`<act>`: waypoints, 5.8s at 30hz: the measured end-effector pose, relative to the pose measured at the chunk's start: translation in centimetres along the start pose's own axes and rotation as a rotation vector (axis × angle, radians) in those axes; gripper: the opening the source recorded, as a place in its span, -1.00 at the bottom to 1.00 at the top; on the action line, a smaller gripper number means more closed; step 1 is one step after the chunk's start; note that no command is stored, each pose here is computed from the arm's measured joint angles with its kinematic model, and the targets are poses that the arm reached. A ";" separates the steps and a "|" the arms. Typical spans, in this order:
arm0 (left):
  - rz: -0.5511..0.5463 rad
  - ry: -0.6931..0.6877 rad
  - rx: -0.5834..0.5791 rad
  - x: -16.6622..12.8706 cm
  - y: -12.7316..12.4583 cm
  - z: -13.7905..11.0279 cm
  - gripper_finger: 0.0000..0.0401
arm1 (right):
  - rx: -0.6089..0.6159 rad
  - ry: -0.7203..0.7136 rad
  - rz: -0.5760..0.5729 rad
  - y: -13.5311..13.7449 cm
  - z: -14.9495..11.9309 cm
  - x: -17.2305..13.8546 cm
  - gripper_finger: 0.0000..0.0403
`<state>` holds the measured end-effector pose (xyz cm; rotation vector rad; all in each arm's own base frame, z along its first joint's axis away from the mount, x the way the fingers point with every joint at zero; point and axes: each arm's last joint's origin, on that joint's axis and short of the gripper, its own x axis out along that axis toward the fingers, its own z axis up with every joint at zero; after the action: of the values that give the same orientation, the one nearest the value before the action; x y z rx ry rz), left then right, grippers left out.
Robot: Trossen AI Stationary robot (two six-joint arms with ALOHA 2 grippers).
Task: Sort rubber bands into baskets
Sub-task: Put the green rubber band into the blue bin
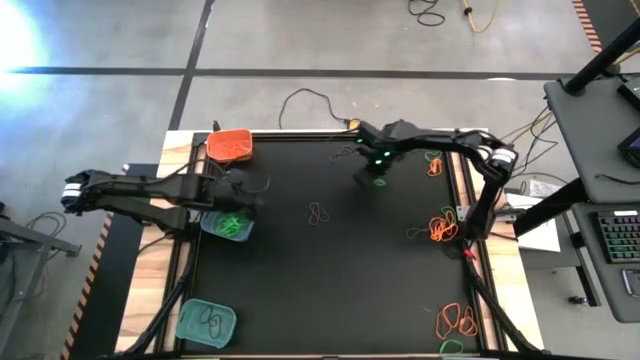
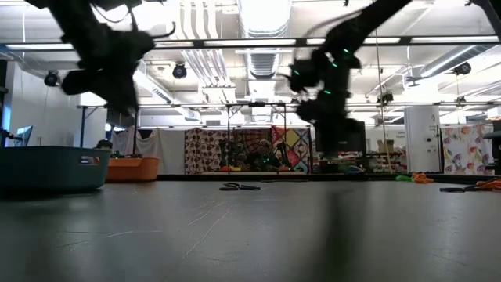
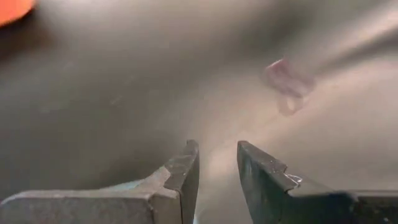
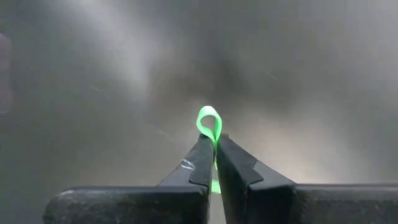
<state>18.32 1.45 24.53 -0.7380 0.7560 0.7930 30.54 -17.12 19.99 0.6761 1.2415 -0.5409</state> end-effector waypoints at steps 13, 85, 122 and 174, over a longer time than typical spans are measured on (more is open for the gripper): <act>0.093 0.055 0.087 -0.4 1.4 -0.3 -0.53 | -0.139 -0.195 0.127 11.0 7.4 4.2 -0.93; -0.341 0.273 0.915 23.0 -4.6 10.0 -0.63 | 0.482 -0.142 -0.488 -5.8 -5.7 -7.2 0.10; -0.295 0.251 0.869 9.4 -4.1 12.1 -1.00 | 0.936 -0.271 -0.487 -15.9 -5.9 0.7 0.10; 0.203 0.705 0.241 5.3 7.4 -2.2 -0.77 | 1.027 -0.297 -0.537 -16.8 -5.6 1.4 0.10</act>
<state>14.11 5.12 16.98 -0.7296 1.5534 0.5993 15.41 -24.71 14.79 1.0498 0.7908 -1.7196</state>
